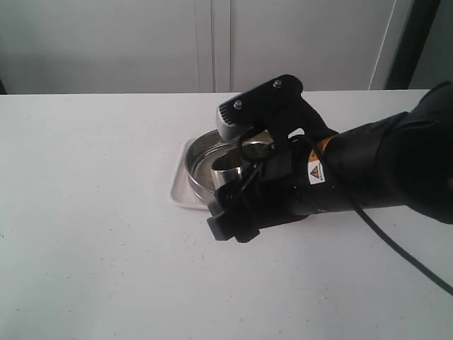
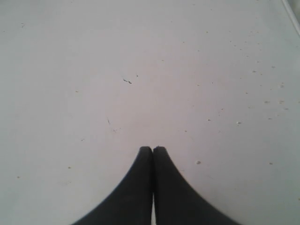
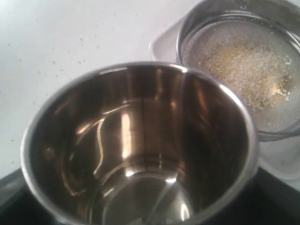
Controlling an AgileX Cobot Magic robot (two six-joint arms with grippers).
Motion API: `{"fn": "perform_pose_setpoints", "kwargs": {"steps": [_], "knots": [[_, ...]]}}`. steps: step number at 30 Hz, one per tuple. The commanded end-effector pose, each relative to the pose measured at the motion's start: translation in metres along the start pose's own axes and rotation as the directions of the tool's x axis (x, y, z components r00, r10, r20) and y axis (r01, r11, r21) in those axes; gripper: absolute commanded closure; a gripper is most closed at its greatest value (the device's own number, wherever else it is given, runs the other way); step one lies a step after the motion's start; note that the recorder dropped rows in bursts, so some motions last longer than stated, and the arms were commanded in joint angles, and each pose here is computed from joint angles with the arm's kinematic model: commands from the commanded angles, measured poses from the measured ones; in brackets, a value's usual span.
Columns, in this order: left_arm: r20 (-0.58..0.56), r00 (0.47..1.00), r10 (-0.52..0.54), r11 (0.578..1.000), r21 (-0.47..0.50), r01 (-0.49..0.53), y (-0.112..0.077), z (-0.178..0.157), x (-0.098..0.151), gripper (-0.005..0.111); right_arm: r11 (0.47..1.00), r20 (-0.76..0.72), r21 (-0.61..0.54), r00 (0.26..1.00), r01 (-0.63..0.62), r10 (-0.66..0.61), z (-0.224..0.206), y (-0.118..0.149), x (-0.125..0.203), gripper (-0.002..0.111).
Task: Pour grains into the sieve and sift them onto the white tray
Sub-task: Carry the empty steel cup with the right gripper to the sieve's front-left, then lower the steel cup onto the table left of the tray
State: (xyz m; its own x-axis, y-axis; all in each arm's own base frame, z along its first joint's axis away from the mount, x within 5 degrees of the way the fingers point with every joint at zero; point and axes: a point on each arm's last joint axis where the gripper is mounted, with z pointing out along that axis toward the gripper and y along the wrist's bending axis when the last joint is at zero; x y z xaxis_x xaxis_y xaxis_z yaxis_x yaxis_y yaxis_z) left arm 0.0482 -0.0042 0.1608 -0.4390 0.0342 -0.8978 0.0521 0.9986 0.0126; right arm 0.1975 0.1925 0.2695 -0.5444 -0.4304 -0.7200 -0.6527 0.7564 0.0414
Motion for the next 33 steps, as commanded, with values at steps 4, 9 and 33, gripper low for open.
{"fn": "perform_pose_setpoints", "kwargs": {"steps": [4, 9, 33], "knots": [[-0.007, 1.000, -0.009, 1.000, 0.000, 0.009, 0.000, 0.001, 0.003, 0.107, 0.999, 0.220, -0.046, 0.976, 0.008, 0.002, 0.001, 0.007, -0.008, 0.108], [-0.007, 1.000, -0.009, 1.000, 0.000, 0.009, 0.000, 0.001, 0.003, 0.107, 0.998, 0.315, -0.056, 0.949, 0.032, -0.013, 0.010, 0.006, 0.013, 0.108], [-0.007, 1.000, -0.009, 1.000, 0.000, 0.009, 0.000, 0.001, 0.003, 0.107, 0.967, 0.500, -0.254, 0.859, 0.030, 0.105, 0.068, 0.017, 0.072, 0.108]]}}
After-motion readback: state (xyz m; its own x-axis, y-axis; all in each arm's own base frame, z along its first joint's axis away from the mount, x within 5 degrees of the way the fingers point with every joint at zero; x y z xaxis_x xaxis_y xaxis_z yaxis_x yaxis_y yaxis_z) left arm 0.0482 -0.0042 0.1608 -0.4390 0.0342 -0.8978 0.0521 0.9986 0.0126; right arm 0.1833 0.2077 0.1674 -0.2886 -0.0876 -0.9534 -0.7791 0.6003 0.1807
